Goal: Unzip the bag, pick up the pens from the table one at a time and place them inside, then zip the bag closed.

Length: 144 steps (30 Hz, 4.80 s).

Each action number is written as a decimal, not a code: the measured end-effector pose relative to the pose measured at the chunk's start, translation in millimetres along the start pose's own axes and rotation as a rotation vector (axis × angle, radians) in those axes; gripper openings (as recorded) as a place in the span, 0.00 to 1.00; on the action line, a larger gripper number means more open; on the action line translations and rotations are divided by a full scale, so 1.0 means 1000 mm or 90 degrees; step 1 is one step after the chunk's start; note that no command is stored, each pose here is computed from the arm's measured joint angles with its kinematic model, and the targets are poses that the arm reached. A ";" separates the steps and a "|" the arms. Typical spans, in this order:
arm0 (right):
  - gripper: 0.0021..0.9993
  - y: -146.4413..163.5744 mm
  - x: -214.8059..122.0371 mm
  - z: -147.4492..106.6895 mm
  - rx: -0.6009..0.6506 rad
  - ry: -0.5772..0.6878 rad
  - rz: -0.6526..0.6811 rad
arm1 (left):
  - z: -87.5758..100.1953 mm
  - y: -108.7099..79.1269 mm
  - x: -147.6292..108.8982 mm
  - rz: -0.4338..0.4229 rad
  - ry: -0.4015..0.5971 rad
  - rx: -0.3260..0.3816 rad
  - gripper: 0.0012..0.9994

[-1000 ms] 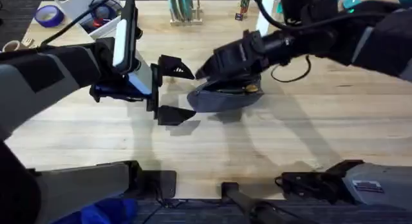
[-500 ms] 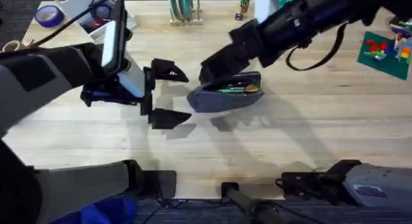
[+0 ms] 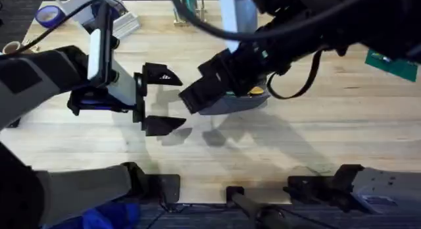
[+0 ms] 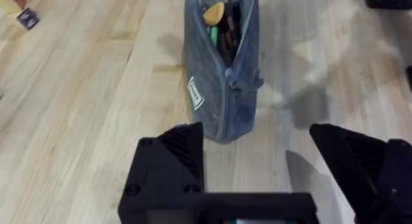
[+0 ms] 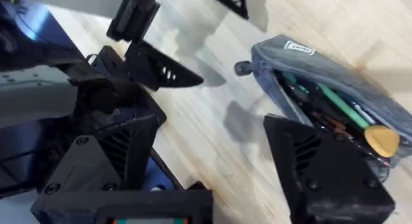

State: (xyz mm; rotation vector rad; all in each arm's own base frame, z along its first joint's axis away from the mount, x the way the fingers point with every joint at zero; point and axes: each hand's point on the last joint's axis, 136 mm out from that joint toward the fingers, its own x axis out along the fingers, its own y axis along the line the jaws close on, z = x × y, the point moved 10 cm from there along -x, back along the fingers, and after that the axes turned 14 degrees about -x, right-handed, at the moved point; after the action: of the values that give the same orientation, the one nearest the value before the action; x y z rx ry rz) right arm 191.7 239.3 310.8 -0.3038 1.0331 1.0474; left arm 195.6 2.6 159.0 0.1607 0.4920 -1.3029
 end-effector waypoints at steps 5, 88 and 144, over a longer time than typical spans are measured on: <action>1.00 0.007 0.002 0.001 0.001 -0.002 -0.004 | -0.004 0.002 -0.008 0.027 -0.002 -0.003 1.00; 1.00 -0.033 0.093 0.008 0.854 0.092 -0.053 | -0.006 0.002 -0.011 0.032 0.009 0.010 0.99; 1.00 -0.045 0.112 0.006 0.911 0.114 -0.057 | -0.006 0.002 -0.011 0.032 0.009 0.011 0.99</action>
State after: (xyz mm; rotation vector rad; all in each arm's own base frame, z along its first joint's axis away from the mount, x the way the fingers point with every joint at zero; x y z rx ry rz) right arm 244.1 283.3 211.7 0.7288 1.6508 0.0196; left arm 194.4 15.0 157.7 0.1949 0.4862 -1.2580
